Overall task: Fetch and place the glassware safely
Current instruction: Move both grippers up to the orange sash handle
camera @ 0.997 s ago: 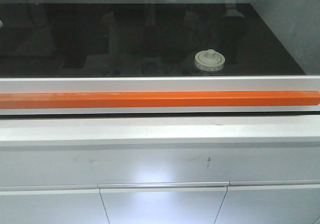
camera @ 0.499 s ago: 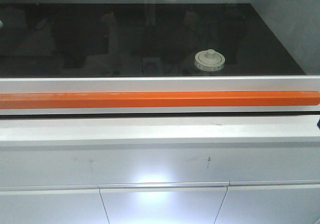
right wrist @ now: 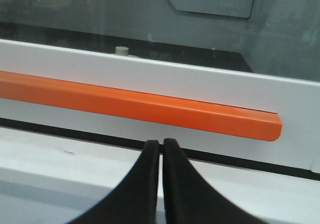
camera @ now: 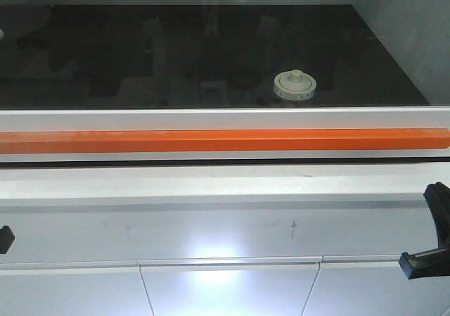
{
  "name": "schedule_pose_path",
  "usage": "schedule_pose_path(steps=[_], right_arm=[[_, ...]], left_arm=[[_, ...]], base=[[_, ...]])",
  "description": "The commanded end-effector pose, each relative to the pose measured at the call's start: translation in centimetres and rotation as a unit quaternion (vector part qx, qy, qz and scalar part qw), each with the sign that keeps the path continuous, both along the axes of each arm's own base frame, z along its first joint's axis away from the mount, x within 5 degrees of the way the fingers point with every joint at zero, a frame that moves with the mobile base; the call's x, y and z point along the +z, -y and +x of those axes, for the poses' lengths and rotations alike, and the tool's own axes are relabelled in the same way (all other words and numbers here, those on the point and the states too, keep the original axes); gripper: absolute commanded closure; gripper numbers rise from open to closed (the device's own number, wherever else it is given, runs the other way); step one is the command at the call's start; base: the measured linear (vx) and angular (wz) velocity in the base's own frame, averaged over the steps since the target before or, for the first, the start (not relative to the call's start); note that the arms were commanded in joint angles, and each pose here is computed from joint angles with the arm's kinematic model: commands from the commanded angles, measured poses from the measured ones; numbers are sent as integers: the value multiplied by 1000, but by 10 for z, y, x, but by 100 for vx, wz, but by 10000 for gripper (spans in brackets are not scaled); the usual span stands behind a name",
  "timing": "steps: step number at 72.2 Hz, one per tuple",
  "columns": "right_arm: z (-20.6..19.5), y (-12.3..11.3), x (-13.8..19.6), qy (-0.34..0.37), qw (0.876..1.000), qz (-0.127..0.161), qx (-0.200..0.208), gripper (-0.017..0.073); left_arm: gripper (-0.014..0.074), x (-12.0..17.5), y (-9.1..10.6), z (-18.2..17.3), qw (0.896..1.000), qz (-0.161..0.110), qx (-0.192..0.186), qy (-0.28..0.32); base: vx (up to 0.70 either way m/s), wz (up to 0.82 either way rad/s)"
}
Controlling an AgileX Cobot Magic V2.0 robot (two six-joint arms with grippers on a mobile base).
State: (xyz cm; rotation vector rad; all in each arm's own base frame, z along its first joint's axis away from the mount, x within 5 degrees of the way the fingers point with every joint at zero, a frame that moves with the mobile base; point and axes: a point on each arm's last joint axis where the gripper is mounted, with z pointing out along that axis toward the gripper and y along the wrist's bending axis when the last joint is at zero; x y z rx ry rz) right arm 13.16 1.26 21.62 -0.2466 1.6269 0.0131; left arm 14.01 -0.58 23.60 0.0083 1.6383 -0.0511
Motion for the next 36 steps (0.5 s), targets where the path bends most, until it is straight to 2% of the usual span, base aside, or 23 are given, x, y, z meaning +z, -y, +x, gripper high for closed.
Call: schedule_pose_path(steps=[1,7,13,16,27,36], right_arm=[[7,-3,12,45,999,6,19,559],[10,-4,11,53,998,-1,26,559],[16,-2,10,62,998,12,16,559],[18,0,10,67,997,23,4,559],[28,5,7,88,995,37,-22,559],[37,5,-3,78,997,16,-19,559]], left_arm=[[595,14,-1,-3,994,-5,4,107],[595,8,-1,-5,994,10,3,106],[595,3,0,0,996,20,2,90],[595,2,0,2,996,21,3,92],[595,-4,2,14,996,10,-9,89],[595,-14,4,24,997,8,-14,74]], base=[[0,0],[0,0],[0,0],[0,0],[0,0],[0,0]])
